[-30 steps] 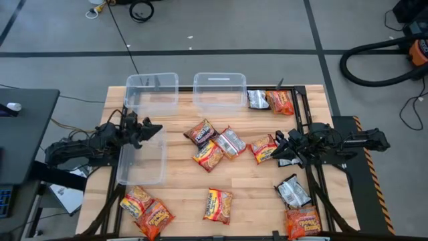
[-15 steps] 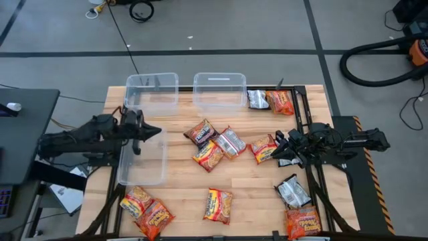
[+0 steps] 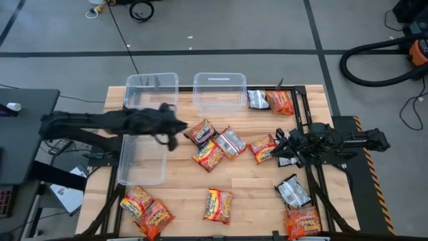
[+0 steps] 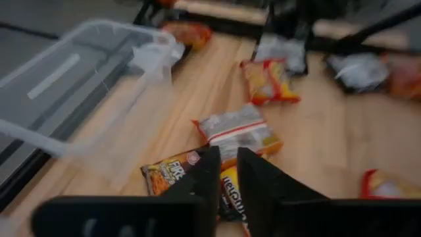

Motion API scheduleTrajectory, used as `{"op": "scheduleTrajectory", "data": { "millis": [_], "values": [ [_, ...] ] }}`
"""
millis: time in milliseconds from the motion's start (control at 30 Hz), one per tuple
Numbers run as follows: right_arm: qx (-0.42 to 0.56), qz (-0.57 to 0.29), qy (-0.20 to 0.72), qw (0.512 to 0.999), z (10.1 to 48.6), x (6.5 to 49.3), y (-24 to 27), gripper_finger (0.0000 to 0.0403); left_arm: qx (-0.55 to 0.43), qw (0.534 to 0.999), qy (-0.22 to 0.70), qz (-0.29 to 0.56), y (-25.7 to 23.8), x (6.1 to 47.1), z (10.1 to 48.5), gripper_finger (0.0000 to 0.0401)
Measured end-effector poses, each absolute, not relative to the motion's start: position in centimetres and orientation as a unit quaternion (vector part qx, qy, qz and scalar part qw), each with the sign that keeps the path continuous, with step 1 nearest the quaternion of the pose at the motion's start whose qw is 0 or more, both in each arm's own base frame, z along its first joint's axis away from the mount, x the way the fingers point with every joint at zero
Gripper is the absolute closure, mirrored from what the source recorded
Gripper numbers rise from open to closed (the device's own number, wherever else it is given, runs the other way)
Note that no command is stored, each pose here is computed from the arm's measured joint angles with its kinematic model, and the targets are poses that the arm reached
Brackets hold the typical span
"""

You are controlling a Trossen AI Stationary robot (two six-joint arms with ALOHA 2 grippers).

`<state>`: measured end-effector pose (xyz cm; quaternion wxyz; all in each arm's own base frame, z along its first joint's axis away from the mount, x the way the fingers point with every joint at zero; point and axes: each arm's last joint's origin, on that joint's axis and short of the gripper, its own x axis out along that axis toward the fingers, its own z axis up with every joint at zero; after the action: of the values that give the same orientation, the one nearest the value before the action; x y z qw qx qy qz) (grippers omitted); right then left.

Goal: Sort Maruchan noodles
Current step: Put the middle left black noodle pack into the bottom transparent bin

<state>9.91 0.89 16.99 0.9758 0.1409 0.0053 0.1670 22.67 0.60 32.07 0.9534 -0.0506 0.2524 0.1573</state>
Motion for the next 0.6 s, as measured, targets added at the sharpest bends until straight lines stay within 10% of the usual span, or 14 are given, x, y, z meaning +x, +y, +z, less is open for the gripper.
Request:
{"op": "scheduleTrajectory", "data": {
  "millis": [333,600],
  "values": [
    [0.073,0.100,-0.020,0.992,17.2,10.0,0.5,0.0338,-0.058,0.879,0.431,0.198,1.8,33.3,29.4,0.0215],
    [0.164,0.066,-0.056,0.983,17.9,10.0,0.2,0.0338,-0.088,0.829,0.493,0.248,1.3,39.5,25.5,0.0210]
  ]
}}
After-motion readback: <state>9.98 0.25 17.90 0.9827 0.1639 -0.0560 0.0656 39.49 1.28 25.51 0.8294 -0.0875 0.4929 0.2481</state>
